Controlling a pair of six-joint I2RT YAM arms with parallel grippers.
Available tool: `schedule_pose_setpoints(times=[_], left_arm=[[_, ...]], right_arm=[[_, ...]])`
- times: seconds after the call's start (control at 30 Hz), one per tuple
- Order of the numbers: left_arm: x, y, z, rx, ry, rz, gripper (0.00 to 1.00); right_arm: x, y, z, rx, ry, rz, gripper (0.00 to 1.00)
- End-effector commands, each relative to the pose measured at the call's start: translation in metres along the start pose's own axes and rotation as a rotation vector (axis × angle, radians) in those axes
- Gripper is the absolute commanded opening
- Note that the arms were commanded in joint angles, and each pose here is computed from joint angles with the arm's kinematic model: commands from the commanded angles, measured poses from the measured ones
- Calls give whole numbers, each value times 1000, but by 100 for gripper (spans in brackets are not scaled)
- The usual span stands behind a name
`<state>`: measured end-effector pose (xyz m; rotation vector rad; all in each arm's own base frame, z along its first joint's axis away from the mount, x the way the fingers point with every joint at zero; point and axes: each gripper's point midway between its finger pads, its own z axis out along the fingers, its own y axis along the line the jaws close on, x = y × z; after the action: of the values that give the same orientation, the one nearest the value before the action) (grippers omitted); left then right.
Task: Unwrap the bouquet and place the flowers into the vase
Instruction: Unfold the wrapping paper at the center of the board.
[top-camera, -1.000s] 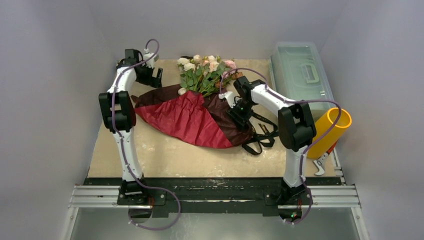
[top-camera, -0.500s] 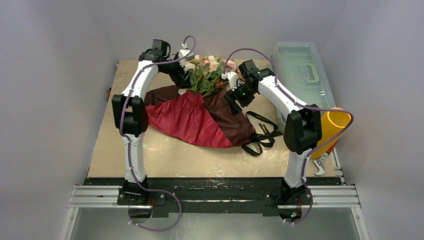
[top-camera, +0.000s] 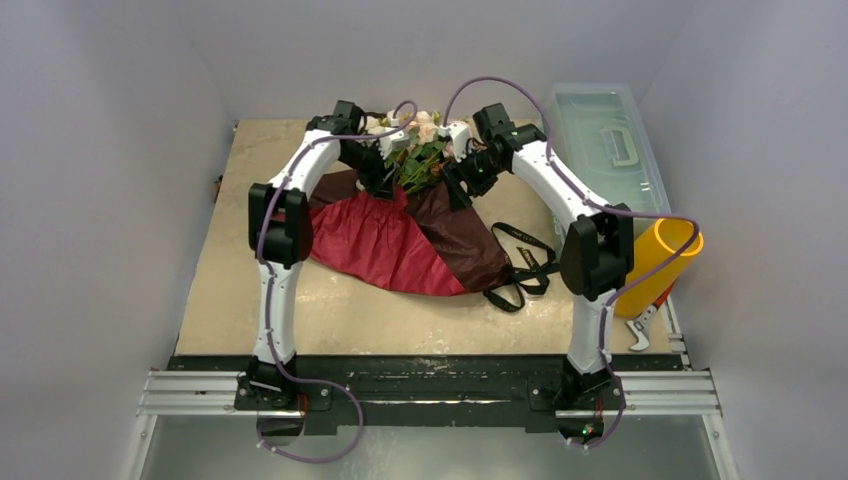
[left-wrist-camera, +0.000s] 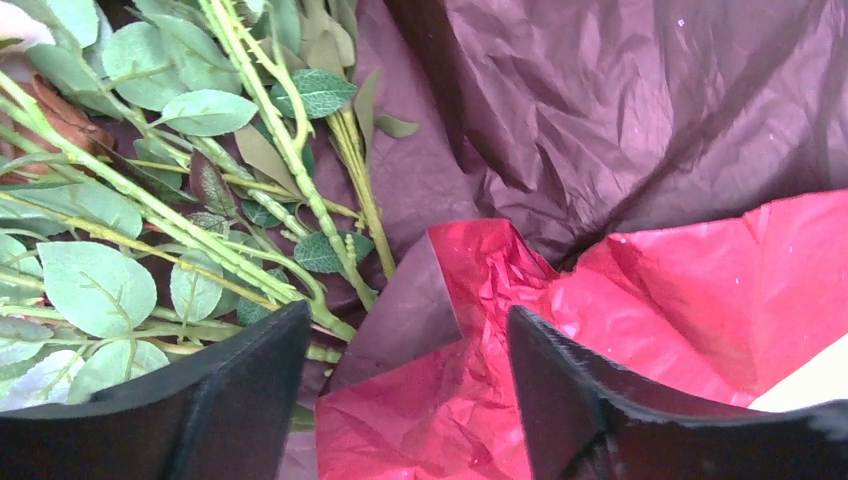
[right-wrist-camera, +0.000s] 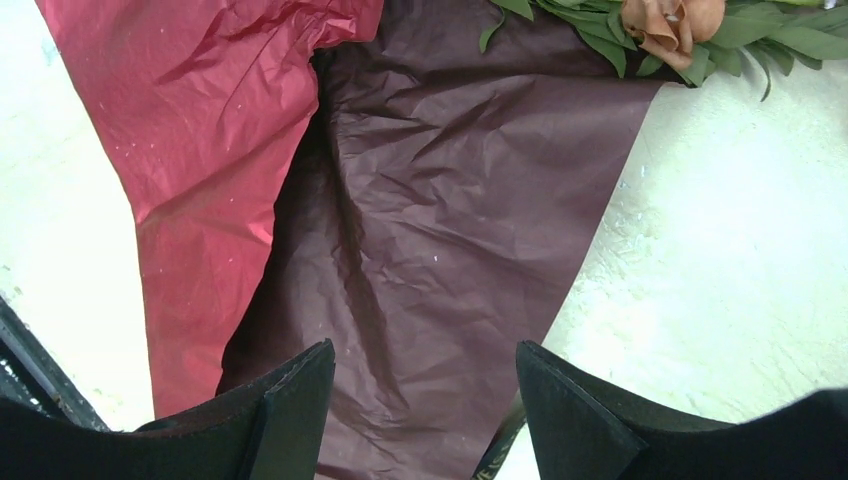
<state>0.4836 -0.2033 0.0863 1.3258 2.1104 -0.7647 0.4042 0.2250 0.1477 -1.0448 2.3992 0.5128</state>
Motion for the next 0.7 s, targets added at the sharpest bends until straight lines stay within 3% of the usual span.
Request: schedule_pose_setpoints(times=[0.0, 0.17, 0.33, 0.53, 0.67], left_arm=[[-33, -17, -30, -1, -42, 91, 62], [-50, -51, -67, 13, -66, 145, 32], [-38, -84, -93, 54, -11, 200, 0], [-24, -123, -124, 72, 38, 253, 0], [0, -163, -141, 126, 84, 212, 0]], right_arm=[[-27, -3, 1, -10, -75, -3, 70], [-38, -1, 20, -50, -88, 38, 69], [-46, 6, 41, -62, -90, -3, 68], [-49, 15, 65, -54, -88, -45, 65], [-43, 13, 84, -33, -59, -60, 60]])
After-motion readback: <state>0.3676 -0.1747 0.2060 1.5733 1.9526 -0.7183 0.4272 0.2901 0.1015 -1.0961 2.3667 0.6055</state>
